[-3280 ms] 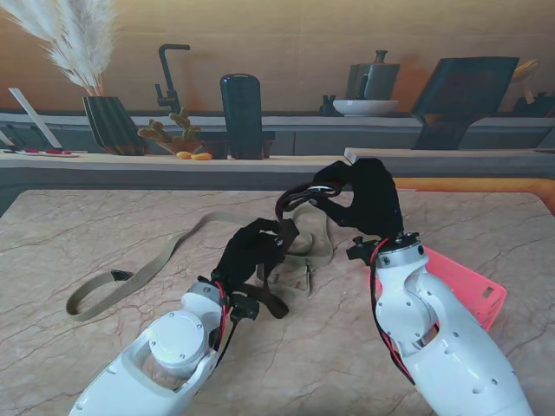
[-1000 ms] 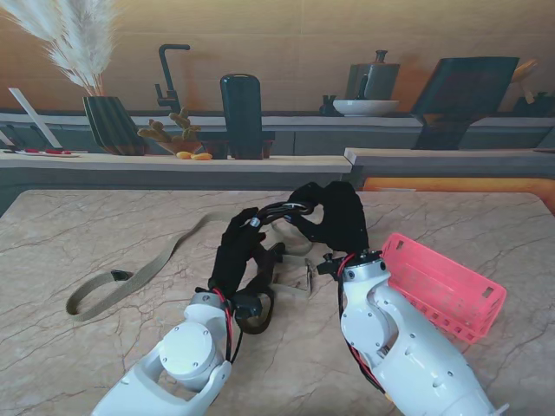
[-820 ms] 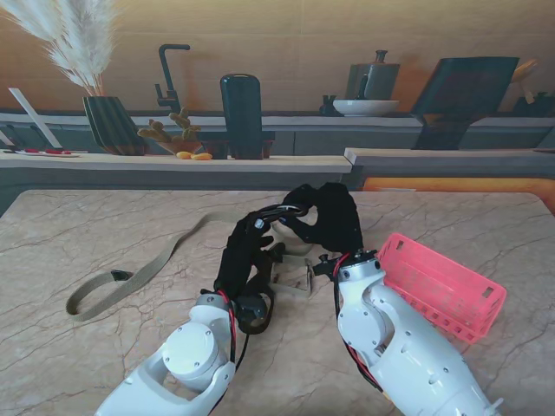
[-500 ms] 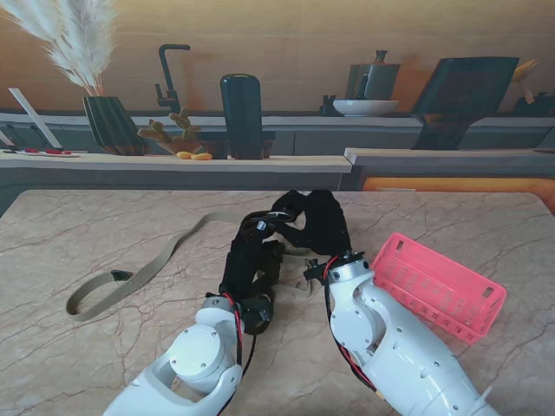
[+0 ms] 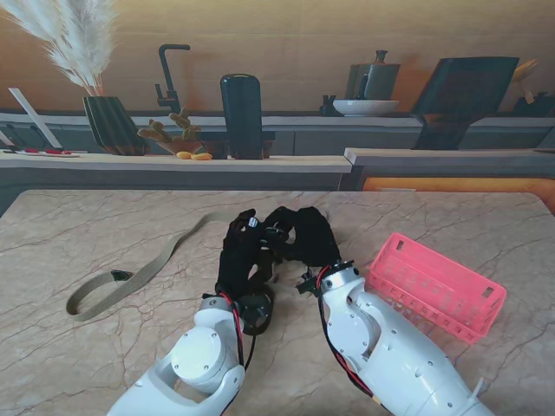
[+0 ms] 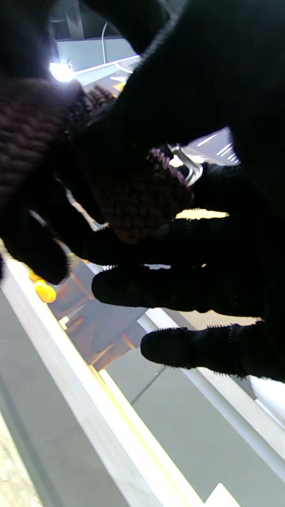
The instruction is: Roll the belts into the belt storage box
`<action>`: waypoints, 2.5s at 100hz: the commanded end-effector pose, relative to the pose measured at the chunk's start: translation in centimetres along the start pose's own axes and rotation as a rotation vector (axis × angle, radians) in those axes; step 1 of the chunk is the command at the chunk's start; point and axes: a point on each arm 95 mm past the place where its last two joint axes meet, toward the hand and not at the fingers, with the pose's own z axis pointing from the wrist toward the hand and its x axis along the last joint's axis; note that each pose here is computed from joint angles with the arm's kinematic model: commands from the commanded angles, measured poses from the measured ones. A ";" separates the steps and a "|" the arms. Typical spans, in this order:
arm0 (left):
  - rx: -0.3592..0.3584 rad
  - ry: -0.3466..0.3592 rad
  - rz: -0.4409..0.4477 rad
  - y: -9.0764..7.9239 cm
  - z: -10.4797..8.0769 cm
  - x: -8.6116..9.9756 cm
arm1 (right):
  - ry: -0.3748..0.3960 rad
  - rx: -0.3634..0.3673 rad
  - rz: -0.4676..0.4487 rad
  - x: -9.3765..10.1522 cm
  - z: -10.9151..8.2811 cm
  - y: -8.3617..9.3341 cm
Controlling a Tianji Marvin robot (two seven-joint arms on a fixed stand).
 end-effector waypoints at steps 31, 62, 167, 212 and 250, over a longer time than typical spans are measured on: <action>0.010 -0.014 0.003 1.6 0.6 0.8 | 0.048 0.087 0.027 0.7 -0.6 -2.3; 0.023 0.037 0.025 1.4 0.6 1.8 | 0.046 0.156 -0.034 -0.2 -1.5 -1.2; -0.329 -0.112 0.167 -0.4 1.6 0.8 | 0.159 0.010 -0.314 -1.4 -4.8 9.1; -0.551 -0.181 0.168 -0.5 2.2 -0.9 | 0.247 0.191 -0.365 -1.7 -4.2 8.3; -0.610 -0.189 0.210 -0.4 2.2 -1.4 | 0.272 0.302 -0.315 -2.0 -2.7 6.2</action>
